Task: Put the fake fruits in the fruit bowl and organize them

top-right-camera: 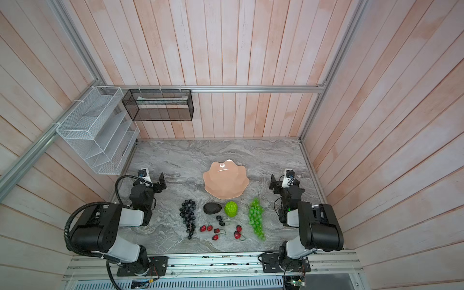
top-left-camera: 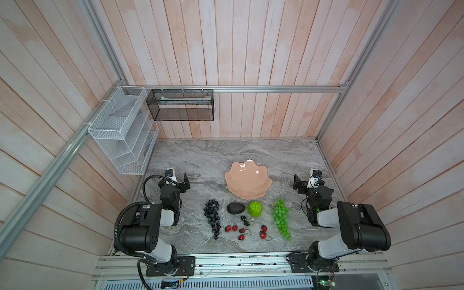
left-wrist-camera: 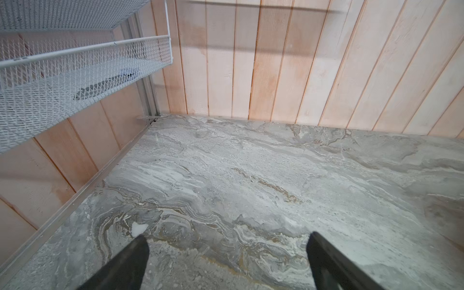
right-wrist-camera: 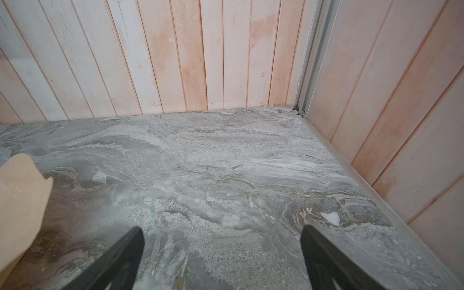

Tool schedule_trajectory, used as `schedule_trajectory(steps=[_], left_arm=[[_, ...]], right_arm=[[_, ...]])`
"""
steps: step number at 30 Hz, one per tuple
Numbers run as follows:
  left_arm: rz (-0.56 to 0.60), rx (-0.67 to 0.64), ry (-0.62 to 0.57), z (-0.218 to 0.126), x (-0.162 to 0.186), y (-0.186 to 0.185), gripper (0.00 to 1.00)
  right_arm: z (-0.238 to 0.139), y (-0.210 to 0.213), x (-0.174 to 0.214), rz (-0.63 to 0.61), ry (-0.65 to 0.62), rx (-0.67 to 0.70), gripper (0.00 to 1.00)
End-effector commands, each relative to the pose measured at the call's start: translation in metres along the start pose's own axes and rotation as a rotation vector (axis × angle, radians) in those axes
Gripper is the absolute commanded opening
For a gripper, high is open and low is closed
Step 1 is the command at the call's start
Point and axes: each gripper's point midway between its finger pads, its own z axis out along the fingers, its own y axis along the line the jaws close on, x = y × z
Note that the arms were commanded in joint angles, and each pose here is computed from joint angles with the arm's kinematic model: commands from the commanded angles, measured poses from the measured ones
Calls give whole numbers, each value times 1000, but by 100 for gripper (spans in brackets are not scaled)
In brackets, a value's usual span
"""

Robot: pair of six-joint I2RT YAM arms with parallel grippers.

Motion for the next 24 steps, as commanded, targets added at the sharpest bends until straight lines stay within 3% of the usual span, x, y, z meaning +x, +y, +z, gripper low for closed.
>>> schedule_trajectory(steps=[1, 24], left_arm=[[-9, 9, -31, -2, -7, -1, 100], [-17, -8, -40, -2, -10, 1, 100]], right_arm=[[3, 1, -5, -2, -10, -1, 98], [2, -3, -9, 9, -27, 22, 98]])
